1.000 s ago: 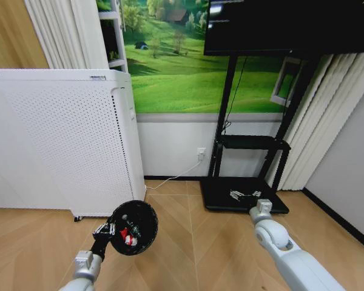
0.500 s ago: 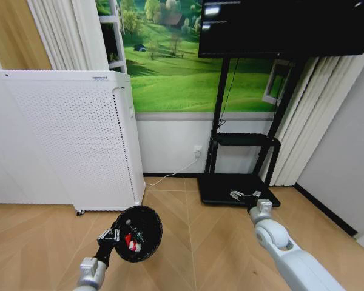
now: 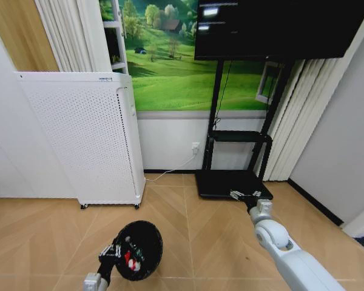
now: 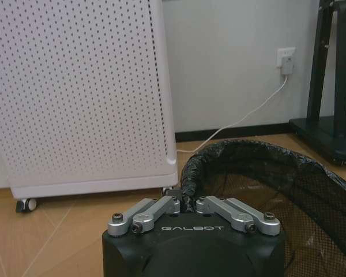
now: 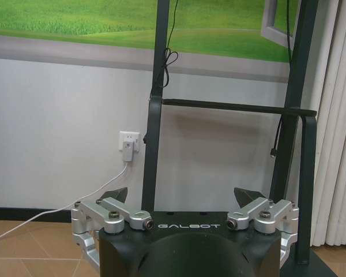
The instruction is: Pick up the trash bin and place the garbage on the floor into it.
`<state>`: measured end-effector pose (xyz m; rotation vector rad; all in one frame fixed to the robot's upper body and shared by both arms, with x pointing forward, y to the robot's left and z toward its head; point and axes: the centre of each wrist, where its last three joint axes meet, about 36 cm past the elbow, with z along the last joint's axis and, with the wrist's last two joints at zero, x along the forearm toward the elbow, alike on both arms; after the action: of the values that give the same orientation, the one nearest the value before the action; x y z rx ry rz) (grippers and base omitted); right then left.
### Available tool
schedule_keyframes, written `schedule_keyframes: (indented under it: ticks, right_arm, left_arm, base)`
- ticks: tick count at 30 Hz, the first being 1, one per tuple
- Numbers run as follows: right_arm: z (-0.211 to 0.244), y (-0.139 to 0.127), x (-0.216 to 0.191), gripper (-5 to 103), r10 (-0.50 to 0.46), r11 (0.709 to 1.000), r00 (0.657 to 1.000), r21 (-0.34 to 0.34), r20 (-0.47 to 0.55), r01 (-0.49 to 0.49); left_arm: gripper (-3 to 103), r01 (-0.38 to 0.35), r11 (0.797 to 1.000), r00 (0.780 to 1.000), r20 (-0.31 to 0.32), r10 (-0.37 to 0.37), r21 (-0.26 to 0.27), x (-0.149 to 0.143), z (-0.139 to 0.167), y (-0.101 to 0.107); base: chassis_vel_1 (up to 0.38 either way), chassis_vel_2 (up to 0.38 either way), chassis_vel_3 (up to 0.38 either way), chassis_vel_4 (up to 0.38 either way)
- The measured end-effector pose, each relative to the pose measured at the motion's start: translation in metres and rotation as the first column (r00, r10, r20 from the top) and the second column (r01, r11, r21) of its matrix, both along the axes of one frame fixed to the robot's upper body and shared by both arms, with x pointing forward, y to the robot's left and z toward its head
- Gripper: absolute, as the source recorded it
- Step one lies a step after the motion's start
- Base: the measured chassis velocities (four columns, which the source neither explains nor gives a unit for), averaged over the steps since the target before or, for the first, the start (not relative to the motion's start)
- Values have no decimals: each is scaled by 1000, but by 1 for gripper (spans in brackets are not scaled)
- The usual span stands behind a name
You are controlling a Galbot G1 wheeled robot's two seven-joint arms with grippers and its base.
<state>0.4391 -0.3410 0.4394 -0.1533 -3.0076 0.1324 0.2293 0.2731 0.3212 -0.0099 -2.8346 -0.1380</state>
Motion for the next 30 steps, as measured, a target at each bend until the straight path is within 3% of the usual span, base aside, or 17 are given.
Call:
schedule_keyframes:
  ticks: [11,30]
  right_arm:
    - [0,0,0,100,0,1000,1000,0,0,0]
    - [0,0,0,100,0,1000,1000,0,0,0]
  left_arm:
    - [6,-16,1000,995,-99,15,-6,-47,-14,-1]
    - [6,-54,998,995,-78,57,42,-46,-7,23]
  base:
    - [0,0,0,0]
    - [0,0,0,0]
